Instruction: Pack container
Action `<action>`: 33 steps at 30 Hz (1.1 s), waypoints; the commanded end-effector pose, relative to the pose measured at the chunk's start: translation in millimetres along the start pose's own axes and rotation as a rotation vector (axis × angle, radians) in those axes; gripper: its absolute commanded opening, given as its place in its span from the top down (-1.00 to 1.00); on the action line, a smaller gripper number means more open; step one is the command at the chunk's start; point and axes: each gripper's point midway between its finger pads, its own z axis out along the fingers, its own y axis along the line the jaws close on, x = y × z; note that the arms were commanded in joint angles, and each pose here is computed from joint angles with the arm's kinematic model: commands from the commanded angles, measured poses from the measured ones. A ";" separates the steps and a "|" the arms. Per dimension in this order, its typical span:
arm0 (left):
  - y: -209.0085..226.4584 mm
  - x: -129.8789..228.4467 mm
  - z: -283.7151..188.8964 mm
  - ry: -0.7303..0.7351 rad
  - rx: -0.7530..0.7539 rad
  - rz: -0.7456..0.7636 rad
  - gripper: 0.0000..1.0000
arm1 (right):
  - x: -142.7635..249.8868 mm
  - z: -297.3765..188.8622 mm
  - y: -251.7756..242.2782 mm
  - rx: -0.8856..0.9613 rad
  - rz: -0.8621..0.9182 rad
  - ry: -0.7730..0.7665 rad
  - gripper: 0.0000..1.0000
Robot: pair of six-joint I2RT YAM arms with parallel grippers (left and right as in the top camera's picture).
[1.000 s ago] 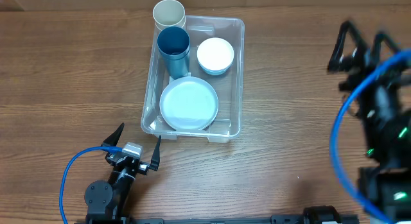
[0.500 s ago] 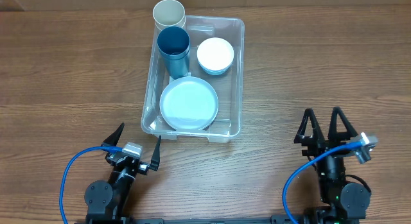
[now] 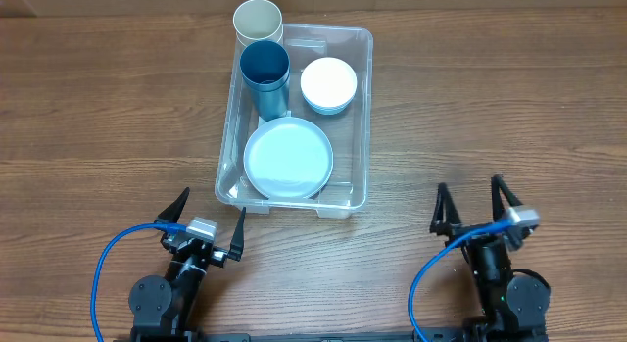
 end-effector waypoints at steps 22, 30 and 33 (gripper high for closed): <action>2.1 0.0 -0.4 -0.004 -0.010 0.013 -1.00 | 30.3 -1.8 -3.8 0.008 -0.078 0.114 -1.00; 2.1 0.0 -0.4 -0.004 -0.010 0.013 -1.00 | 30.3 -1.8 -3.8 0.008 -0.078 0.114 -1.00; 2.1 0.0 -0.4 -0.004 -0.010 0.013 -1.00 | 30.3 -1.8 -3.8 0.008 -0.078 0.114 -1.00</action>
